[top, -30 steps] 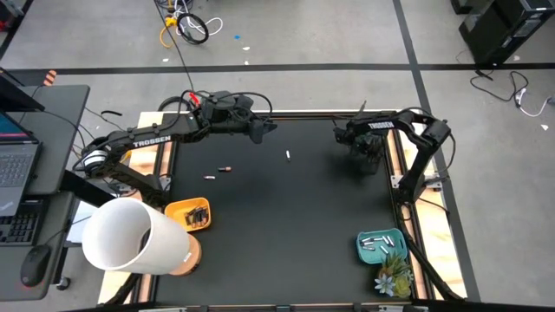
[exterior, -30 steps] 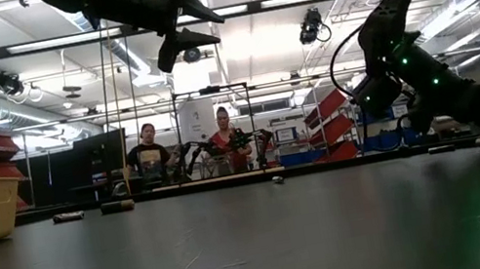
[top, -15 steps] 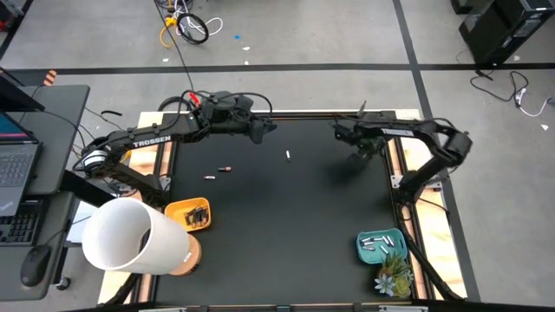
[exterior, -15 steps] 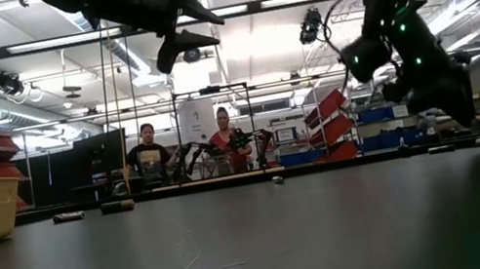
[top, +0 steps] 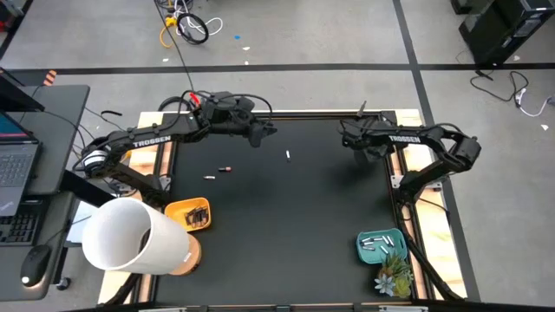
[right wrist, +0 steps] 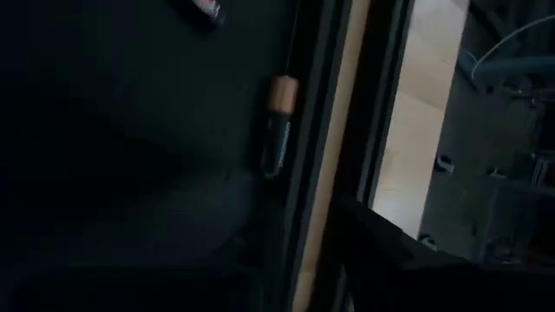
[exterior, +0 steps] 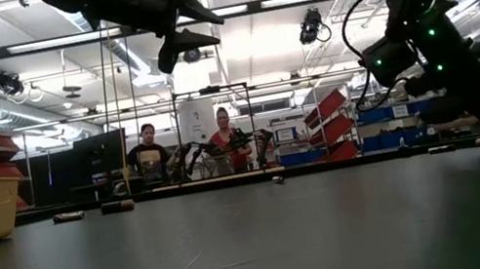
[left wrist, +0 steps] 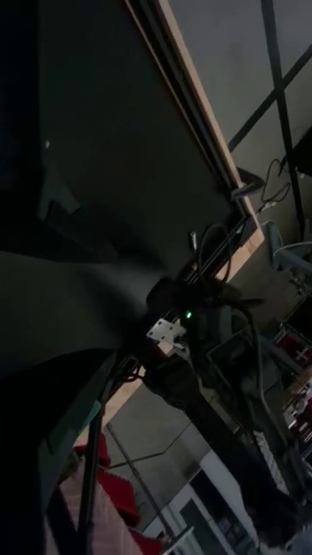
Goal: Sort batteries
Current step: Put the black battery into the yellow bin
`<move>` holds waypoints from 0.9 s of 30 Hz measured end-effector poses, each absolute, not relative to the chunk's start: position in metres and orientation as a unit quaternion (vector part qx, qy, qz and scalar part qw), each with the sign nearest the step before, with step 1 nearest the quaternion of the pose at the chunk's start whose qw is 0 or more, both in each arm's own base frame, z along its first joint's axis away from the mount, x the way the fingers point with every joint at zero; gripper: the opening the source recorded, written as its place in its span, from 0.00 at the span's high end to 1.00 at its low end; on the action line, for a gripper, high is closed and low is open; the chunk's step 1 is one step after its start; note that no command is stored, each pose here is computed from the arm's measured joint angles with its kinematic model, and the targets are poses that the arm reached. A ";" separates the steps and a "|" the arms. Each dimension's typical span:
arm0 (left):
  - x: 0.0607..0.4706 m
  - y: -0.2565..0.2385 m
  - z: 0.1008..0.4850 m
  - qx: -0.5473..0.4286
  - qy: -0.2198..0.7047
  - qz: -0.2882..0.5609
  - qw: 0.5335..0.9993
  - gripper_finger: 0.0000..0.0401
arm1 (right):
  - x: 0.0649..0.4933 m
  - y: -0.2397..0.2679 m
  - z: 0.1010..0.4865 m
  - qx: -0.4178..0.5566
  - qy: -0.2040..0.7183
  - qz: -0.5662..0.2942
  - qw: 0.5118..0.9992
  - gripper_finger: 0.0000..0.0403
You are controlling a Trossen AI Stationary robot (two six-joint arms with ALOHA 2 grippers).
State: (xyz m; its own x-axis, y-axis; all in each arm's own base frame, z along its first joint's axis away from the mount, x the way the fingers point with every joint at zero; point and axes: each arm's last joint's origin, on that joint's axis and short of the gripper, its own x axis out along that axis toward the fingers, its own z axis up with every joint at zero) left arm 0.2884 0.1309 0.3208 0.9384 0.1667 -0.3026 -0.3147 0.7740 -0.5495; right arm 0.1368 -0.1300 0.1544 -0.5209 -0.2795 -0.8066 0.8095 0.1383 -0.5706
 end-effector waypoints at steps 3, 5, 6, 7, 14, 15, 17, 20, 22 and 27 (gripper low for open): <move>0.289 0.130 0.321 -0.314 0.123 0.113 0.935 0.54 | 0.136 -0.130 0.152 0.223 0.577 -0.657 0.431 0.79; 0.289 0.129 0.321 -0.316 0.126 0.100 0.935 0.54 | 0.135 -0.131 0.152 0.225 0.559 -0.677 0.423 0.81; 0.289 0.129 0.321 -0.318 0.128 0.092 0.935 0.54 | 0.135 -0.132 0.152 0.226 0.552 -0.682 0.423 0.82; 0.289 0.128 0.321 -0.319 0.129 0.085 0.935 0.54 | 0.134 -0.133 0.152 0.228 0.550 -0.685 0.420 0.82; 0.289 0.126 0.320 -0.321 0.138 0.056 0.935 0.54 | 0.121 -0.133 0.140 0.263 0.559 -0.676 0.400 0.83; 0.289 0.126 0.320 -0.321 0.139 0.054 0.935 0.54 | 0.120 -0.133 0.139 0.263 0.562 -0.677 0.396 0.83; 0.289 0.126 0.320 -0.322 0.141 0.047 0.935 0.54 | 0.118 -0.133 0.138 0.264 0.563 -0.678 0.392 0.83; 0.289 0.126 0.320 -0.319 0.144 0.042 0.936 0.54 | 0.120 -0.136 0.139 0.265 0.549 -0.684 0.401 0.83; 0.288 0.125 0.319 -0.316 0.148 0.042 0.936 0.54 | 0.123 -0.140 0.138 0.266 0.534 -0.685 0.418 0.83; 0.288 0.124 0.317 -0.322 0.161 0.033 0.932 0.54 | 0.123 -0.146 0.137 0.260 0.525 -0.686 0.431 0.83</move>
